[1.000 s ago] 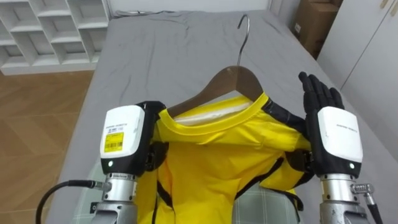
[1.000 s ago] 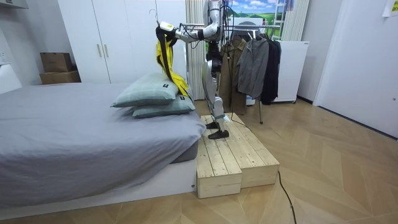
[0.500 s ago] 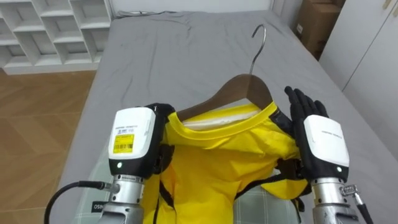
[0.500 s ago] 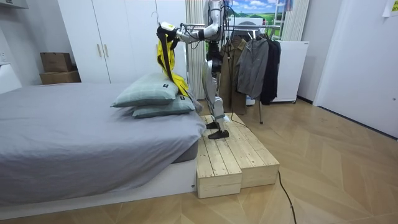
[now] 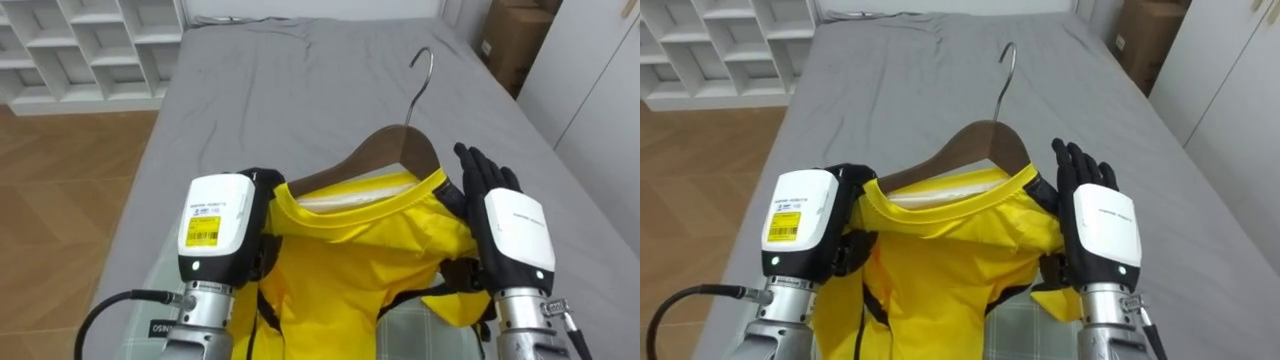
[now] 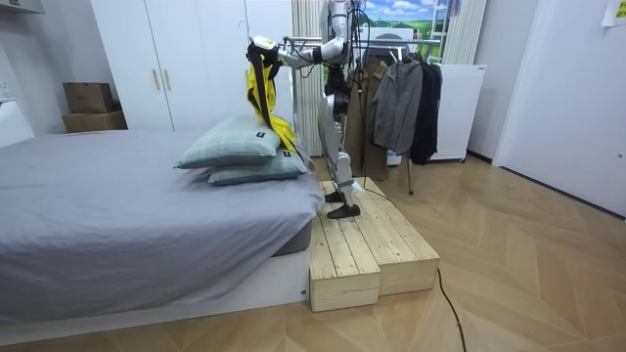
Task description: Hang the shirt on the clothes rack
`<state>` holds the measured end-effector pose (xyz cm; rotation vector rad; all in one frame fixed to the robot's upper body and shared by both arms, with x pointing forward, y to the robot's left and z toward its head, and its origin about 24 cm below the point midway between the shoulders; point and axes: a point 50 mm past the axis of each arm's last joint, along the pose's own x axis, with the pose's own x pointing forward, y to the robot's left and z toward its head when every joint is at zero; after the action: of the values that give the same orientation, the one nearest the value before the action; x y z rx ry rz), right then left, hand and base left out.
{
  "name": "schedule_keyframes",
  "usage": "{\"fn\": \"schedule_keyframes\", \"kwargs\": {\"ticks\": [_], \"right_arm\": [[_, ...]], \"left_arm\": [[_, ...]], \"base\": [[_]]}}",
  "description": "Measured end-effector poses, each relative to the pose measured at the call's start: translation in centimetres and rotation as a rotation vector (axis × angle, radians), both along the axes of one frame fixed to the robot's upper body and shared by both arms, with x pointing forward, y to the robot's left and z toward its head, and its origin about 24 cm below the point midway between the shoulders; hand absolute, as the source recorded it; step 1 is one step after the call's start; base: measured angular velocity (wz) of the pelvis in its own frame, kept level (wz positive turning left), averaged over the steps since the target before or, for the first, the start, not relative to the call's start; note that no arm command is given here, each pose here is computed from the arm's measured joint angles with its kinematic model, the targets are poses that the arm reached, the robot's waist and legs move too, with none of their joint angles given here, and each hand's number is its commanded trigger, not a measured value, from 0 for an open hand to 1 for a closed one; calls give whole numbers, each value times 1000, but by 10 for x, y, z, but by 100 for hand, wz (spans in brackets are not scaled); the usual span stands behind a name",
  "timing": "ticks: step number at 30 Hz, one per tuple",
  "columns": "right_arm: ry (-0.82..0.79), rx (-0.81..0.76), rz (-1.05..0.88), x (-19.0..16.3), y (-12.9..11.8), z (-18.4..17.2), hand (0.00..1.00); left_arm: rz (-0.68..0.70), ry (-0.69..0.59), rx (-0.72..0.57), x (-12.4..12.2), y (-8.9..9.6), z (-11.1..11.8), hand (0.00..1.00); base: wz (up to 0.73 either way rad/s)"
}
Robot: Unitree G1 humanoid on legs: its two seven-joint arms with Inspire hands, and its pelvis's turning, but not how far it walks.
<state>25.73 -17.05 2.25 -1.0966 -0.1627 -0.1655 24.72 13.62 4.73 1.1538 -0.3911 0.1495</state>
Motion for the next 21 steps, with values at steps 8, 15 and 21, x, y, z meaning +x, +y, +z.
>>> {"fn": "schedule_keyframes", "kwargs": {"ticks": [8,15,21], "right_arm": [[4,24,1,0,1,0,98],[4,29,2,0,1,0,100],[9,56,-6,0,0,-1,100]], "left_arm": [[-1,1,-2,0,0,0,100],[0,1,-3,0,0,0,100],[3,2,-7,0,1,0,100]], "base": [[0],[0],[0]]}}
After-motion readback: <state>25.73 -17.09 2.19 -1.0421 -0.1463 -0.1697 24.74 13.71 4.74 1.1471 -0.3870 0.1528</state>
